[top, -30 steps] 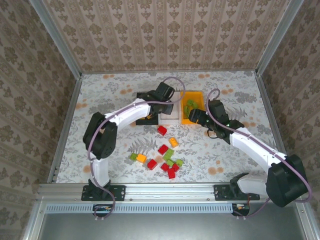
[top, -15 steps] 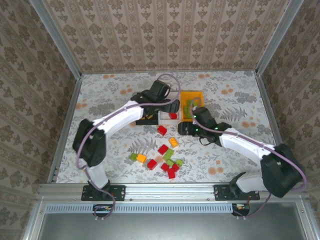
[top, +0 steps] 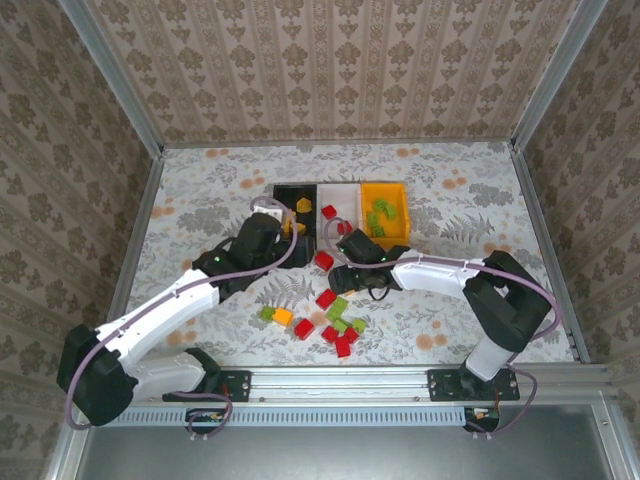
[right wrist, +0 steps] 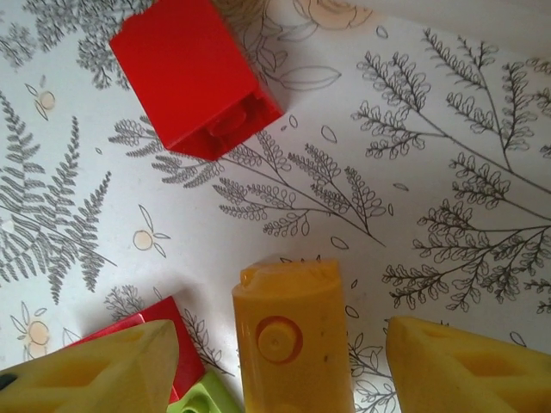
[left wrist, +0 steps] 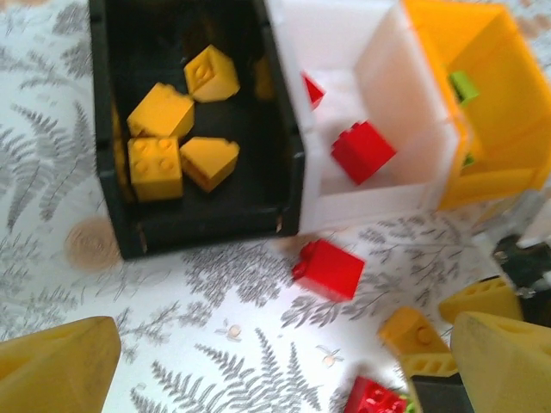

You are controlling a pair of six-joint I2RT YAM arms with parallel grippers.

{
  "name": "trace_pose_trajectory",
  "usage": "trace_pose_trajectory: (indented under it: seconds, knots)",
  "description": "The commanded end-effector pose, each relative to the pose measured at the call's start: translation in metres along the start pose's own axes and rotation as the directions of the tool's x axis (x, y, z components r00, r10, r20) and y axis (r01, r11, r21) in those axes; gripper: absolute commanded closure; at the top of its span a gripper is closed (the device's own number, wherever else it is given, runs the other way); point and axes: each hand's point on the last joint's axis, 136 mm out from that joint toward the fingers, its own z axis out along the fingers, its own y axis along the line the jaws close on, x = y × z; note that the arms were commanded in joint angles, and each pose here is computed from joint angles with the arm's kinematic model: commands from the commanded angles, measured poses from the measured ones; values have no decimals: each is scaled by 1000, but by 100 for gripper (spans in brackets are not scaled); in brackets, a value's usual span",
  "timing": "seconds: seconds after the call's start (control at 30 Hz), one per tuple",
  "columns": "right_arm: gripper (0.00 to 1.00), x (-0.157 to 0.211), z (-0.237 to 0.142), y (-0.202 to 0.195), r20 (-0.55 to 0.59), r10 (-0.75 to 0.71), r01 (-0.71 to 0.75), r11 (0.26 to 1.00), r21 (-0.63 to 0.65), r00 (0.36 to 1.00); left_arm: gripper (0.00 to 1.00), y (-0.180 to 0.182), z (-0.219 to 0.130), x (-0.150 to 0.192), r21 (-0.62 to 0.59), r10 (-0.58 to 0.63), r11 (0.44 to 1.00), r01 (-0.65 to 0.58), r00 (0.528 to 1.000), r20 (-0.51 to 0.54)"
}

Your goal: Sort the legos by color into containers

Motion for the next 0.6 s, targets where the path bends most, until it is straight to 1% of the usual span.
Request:
trace_pose_trajectory:
  seconds: [0.0,0.17,0.3,0.43,0.57]
  knots:
    - [39,9,10,-7,-55,-52,56,995,83,997,0,44,-10,27,-112,-113,987,113,994,8]
    - [50,20,21,-18,-96,-53,66,988,140,994,0,64,-13,50,-139,-157,978,154,988,-6]
    - [60,23,25,-20,-111,-64,82,984,160,992,0,70,-15,57,-152,-163,975,160,987,-11]
    - [72,3,14,-7,-52,-84,89,989,115,995,0,73,-16,61,-154,-163,975,159,986,-17]
    - [74,-37,-14,19,64,-104,102,994,32,993,0,80,-19,68,-172,-170,971,166,985,-11]
